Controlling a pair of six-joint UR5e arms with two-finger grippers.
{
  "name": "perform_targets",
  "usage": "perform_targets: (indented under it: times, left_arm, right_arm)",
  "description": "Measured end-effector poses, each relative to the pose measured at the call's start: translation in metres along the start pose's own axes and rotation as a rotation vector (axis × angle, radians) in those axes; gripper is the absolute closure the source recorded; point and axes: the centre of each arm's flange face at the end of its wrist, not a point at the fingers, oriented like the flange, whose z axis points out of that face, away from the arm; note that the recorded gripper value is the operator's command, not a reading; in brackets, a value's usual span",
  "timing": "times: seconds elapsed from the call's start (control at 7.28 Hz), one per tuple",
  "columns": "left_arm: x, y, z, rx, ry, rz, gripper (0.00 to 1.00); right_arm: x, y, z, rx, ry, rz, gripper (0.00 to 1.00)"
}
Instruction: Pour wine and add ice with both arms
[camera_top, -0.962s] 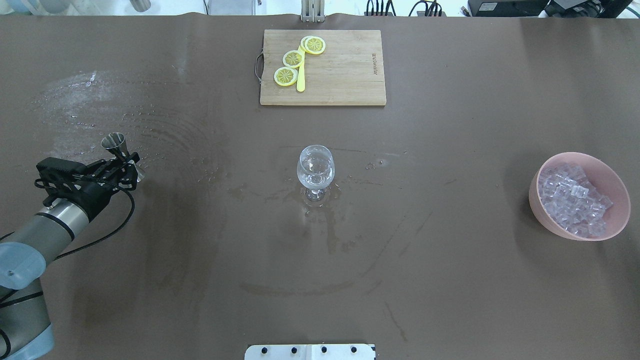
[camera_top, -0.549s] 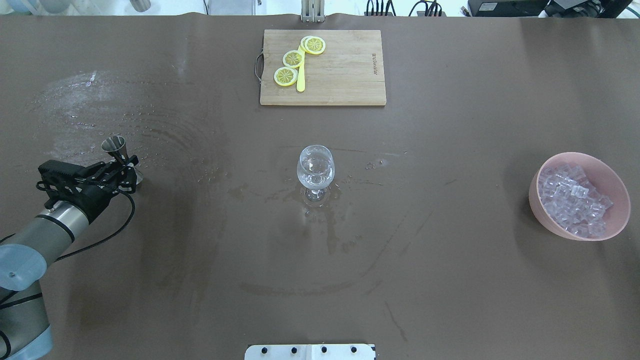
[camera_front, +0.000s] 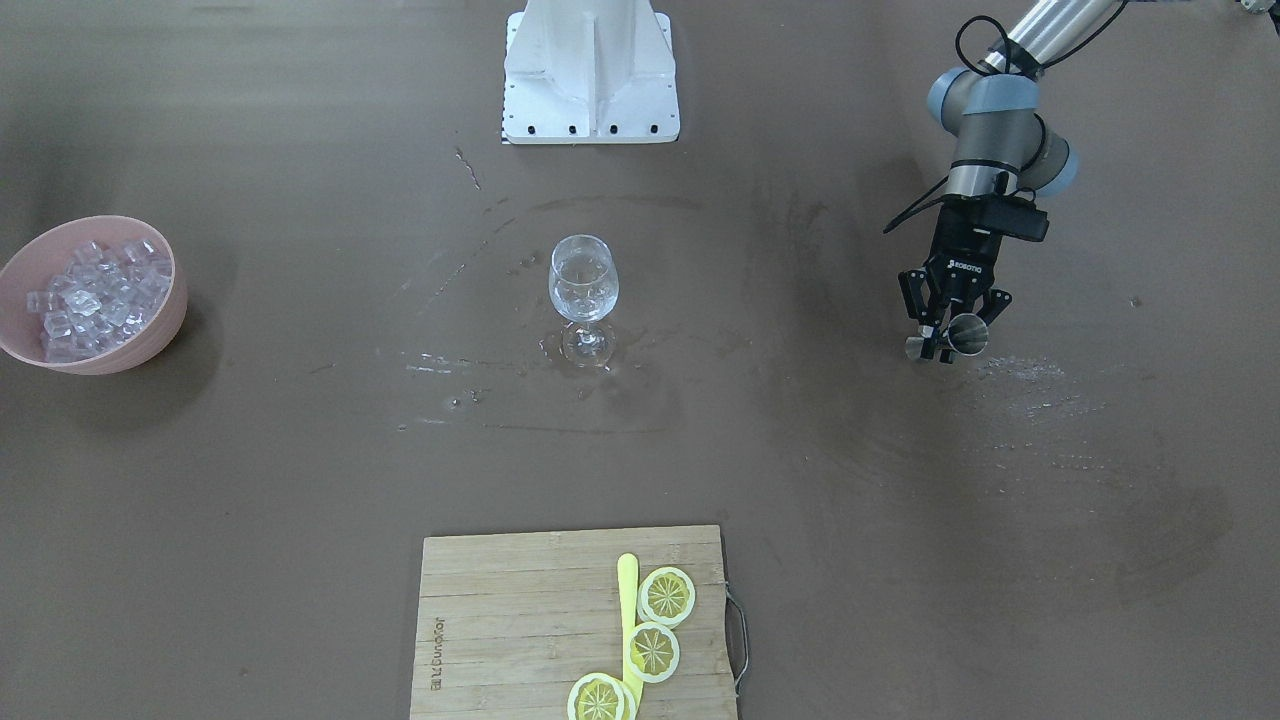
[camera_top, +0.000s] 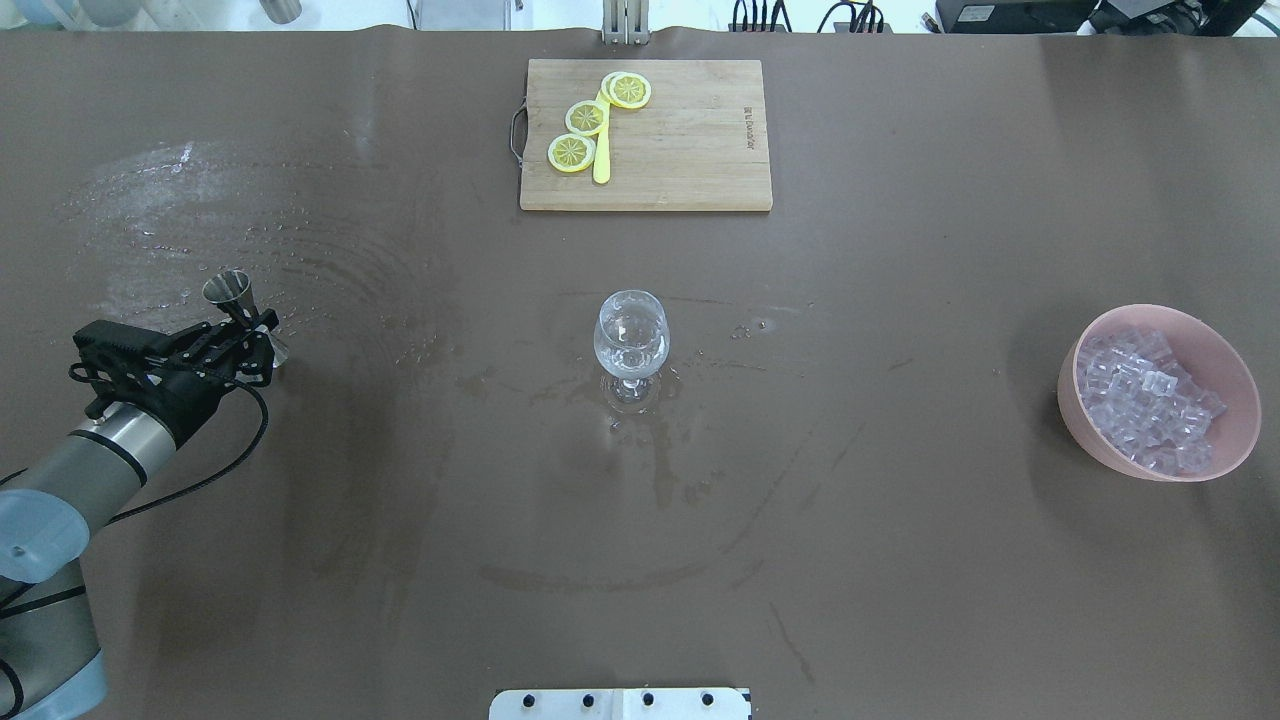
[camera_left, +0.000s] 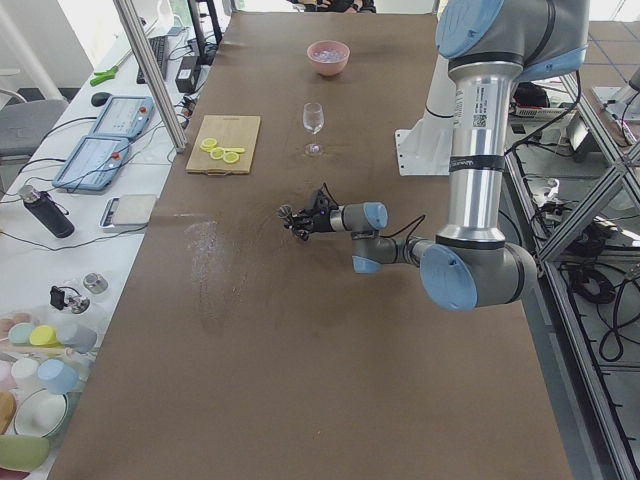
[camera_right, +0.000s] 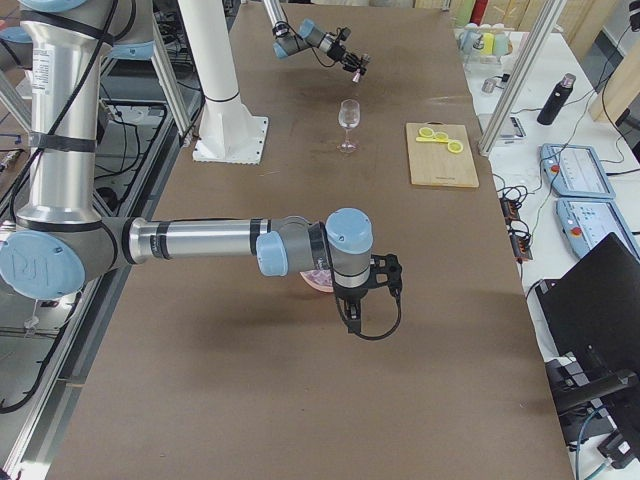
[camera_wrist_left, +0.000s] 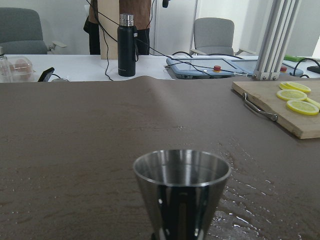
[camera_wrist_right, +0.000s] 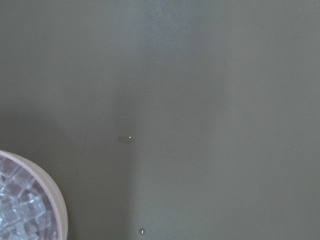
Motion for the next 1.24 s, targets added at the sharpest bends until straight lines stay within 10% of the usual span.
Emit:
perform_targets:
  times: [1.24]
  left_arm:
    - [-0.0034, -0.0009, -0.0035, 0.018, 0.021, 0.103, 0.69]
  right_arm:
    - [-0.0004, -0.0011, -0.0004, 0.005, 0.000, -0.005, 0.00]
